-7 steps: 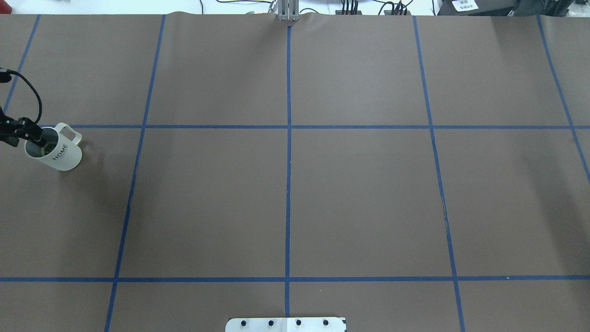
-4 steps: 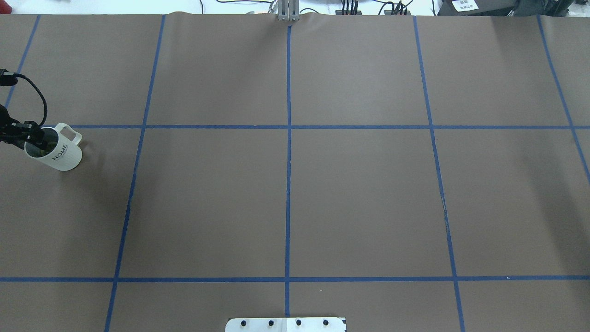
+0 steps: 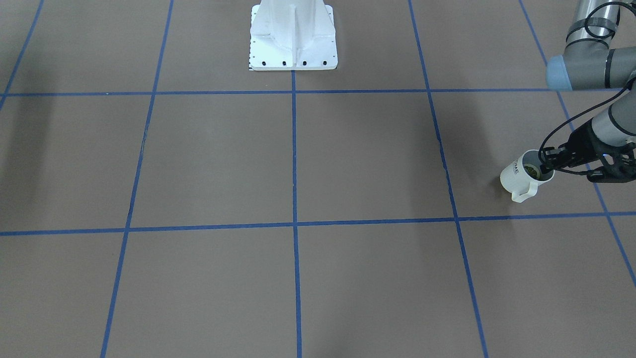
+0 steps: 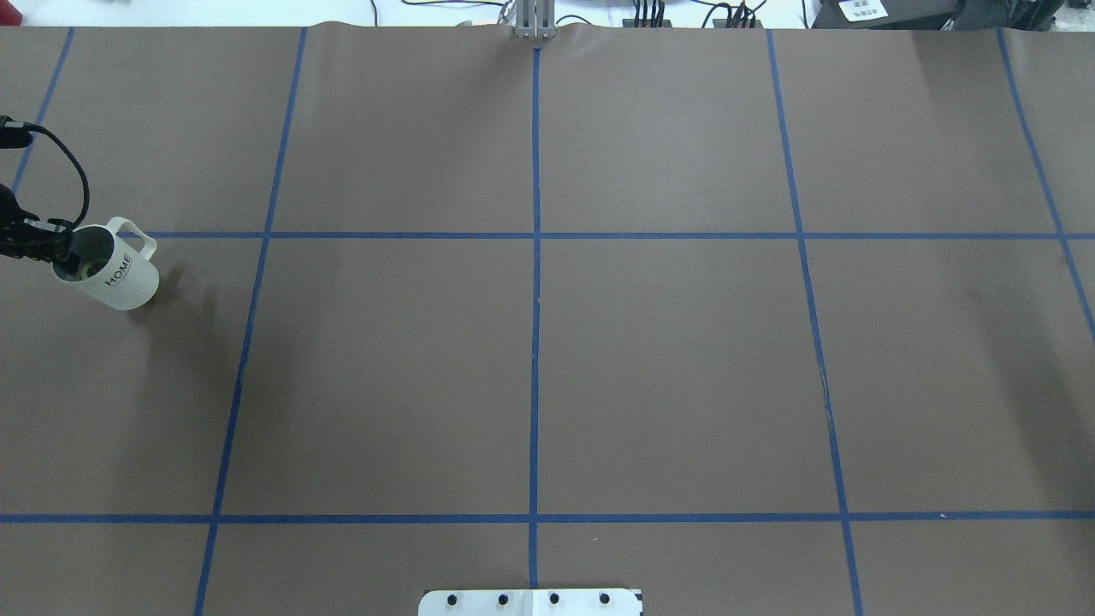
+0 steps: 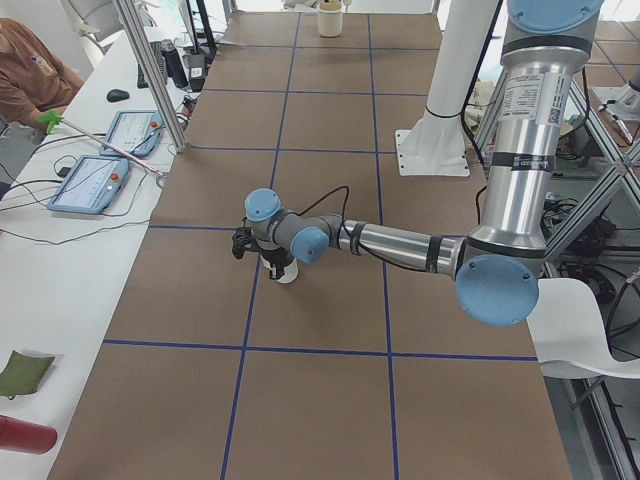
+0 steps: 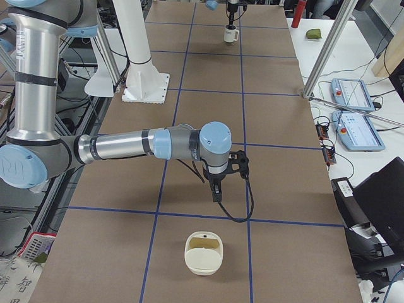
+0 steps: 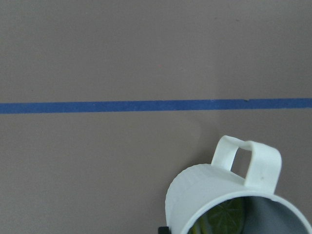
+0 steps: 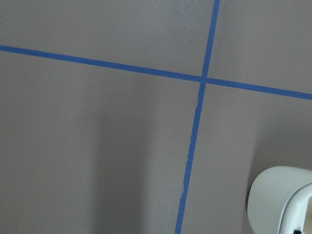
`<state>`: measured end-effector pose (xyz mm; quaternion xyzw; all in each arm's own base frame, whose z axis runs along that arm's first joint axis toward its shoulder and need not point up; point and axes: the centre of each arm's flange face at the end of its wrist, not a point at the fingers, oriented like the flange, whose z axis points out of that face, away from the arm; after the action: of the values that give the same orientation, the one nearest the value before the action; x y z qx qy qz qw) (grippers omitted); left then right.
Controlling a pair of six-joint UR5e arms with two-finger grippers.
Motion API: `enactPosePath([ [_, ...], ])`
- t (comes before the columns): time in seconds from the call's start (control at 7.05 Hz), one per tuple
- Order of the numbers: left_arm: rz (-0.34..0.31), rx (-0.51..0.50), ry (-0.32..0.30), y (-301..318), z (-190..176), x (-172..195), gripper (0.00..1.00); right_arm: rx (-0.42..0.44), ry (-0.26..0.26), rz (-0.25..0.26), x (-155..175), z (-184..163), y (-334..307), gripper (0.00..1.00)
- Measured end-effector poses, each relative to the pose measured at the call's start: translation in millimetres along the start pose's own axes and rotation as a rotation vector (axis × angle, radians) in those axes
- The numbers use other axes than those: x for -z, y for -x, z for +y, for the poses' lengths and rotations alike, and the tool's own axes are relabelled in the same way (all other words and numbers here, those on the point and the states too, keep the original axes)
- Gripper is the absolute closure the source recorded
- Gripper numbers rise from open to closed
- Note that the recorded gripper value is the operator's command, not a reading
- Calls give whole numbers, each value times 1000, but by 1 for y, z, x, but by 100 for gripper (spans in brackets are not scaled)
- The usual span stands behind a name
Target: Left arm hands cup to right arm to dump lemon
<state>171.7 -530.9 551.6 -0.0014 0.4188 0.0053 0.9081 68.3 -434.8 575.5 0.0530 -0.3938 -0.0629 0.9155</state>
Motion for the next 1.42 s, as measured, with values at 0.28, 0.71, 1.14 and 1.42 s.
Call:
enactPosePath([
  [0.28,59,90,10,-20,-34,61,100,33,-25,-3,8,-15,10,0],
  [0.71,47,263,47,-102,-81,141,100,128,-89,-40,-2,-38,50,3],
  [1.14,85,603,36,-200,-99,185,100,104,-121,-128,-18,-111,167,3],
  [1.42,105,810,72,-263,-90,167,100,116,-157,-144,-13,-157,259,4],
])
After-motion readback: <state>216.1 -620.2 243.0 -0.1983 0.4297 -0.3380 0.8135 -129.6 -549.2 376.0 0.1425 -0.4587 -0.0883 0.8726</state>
